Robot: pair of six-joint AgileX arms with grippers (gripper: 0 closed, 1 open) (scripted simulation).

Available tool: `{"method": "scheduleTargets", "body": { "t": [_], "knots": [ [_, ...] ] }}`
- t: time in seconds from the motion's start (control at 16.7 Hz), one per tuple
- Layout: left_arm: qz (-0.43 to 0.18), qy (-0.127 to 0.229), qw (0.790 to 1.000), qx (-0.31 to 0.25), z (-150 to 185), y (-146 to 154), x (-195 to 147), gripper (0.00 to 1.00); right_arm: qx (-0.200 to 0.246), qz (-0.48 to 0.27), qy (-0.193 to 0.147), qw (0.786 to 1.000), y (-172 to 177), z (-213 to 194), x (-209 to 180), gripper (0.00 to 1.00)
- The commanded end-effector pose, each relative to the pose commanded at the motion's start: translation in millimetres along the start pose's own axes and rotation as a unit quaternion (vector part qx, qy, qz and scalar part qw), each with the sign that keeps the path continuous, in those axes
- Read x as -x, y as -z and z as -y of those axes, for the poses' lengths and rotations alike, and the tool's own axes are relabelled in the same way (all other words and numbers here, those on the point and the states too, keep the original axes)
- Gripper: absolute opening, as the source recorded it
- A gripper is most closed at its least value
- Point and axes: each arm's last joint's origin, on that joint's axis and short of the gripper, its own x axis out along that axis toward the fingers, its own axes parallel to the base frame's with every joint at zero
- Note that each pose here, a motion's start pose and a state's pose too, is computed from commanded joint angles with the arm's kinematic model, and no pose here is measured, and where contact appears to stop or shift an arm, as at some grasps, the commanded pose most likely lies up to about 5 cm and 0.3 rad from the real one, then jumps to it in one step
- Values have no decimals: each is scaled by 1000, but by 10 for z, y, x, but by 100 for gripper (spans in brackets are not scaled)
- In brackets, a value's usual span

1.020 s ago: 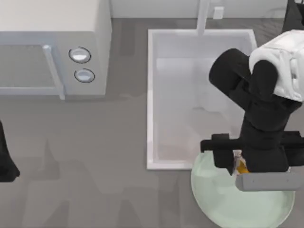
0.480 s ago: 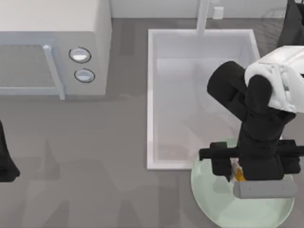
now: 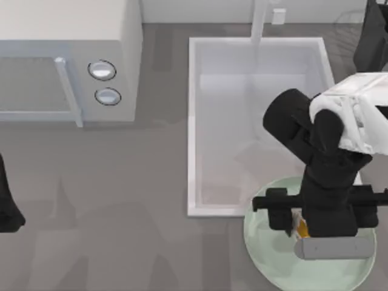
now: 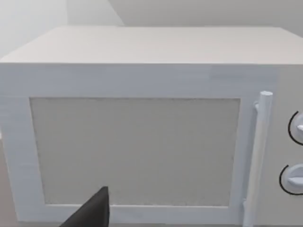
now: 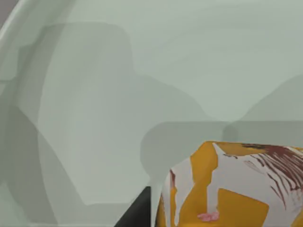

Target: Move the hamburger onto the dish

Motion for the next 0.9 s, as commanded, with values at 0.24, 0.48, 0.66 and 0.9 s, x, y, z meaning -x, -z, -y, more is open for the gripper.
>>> {"method": "scheduleTargets", "body": {
  "t": [0.24,0.48,0.66,0.9],
  "knots": [
    [0,0,1000,0,0,0,0,100,0,0,0,1000,0,0,0,30],
    [0,0,1000,0,0,0,0,100,0,0,0,1000,0,0,0,60],
    [0,0,1000,0,0,0,0,100,0,0,0,1000,0,0,0,83],
    [0,0,1000,0,0,0,0,100,0,0,0,1000,0,0,0,100]
  ]
}}
